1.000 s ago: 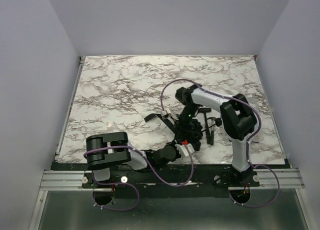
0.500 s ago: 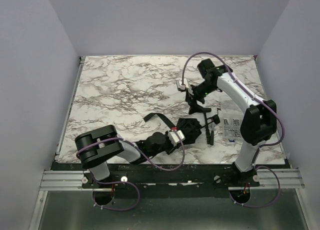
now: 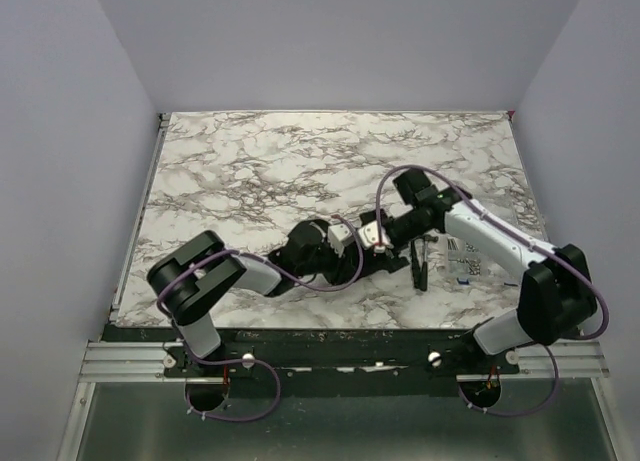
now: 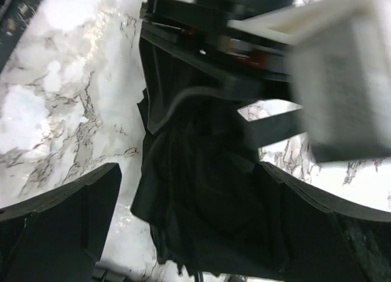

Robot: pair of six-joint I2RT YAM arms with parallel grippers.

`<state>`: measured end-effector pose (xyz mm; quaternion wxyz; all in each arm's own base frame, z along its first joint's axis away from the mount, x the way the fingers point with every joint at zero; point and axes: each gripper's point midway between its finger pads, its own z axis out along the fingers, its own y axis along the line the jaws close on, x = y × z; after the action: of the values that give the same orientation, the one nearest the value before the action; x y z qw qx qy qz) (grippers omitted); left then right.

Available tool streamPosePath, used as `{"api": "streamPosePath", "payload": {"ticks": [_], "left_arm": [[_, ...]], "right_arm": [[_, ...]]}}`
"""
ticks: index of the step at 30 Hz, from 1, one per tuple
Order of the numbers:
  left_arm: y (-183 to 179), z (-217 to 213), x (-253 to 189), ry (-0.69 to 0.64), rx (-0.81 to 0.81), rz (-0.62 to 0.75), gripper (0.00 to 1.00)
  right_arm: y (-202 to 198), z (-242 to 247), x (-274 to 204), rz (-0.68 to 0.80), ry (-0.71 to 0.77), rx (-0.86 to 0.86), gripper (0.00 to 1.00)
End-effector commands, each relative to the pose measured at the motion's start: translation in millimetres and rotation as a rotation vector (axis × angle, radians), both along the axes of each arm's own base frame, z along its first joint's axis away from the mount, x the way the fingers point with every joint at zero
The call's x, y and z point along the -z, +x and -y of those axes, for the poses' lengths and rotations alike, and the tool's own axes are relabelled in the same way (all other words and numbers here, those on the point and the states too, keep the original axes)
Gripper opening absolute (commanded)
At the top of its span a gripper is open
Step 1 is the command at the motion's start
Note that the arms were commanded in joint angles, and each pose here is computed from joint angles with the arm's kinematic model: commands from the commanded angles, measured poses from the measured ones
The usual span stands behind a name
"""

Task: Put away the umbrella

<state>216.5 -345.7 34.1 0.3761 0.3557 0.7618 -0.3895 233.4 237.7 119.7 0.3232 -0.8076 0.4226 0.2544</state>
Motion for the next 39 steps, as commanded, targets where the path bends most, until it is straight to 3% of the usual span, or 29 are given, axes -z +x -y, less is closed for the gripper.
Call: {"api": "streamPosePath", "payload": {"ticks": [1, 12, 14, 17, 19, 22, 24, 29, 33, 35, 39], "left_arm": [[-45, -46, 74, 0.190, -0.036, -0.431, 0.00], [-37, -56, 76, 0.071, -0.144, -0.723, 0.00], [-36, -54, 72, 0.057, -0.149, -0.740, 0.00], [-28, -51, 59, -0.004, -0.171, -0.771, 0.04], [-18, -51, 46, -0.054, -0.191, -0.763, 0.10], [7, -53, 16, -0.134, -0.236, -0.696, 0.39], [22, -53, -11, -0.183, -0.244, -0.617, 0.55], [49, -62, -76, -0.232, -0.291, -0.403, 0.74], [58, -99, -86, -0.200, -0.501, -0.309, 0.99], [54, -122, -71, -0.173, -0.673, -0.373, 0.99], [29, -134, -37, -0.217, -0.798, -0.569, 0.95]], "right_arm": [[31, -9, 31, 0.136, -0.061, 0.069, 1.00], [18, 38, 124, 0.224, -0.277, 0.130, 0.95], [19, 42, 134, 0.217, -0.309, 0.127, 0.84], [18, 51, 150, 0.187, -0.388, 0.114, 0.56], [14, 57, 156, 0.154, -0.430, 0.095, 0.39], [-7, 54, 158, 0.058, -0.429, 0.036, 0.24], [-23, 50, 155, -0.017, -0.410, 0.001, 0.21], [-48, 46, 158, -0.140, -0.434, -0.026, 0.17], [-57, 45, 152, -0.183, -0.439, -0.046, 0.17], [-60, 43, 147, -0.187, -0.424, -0.060, 0.17], [-68, 37, 144, -0.198, -0.411, -0.086, 0.17]]}}
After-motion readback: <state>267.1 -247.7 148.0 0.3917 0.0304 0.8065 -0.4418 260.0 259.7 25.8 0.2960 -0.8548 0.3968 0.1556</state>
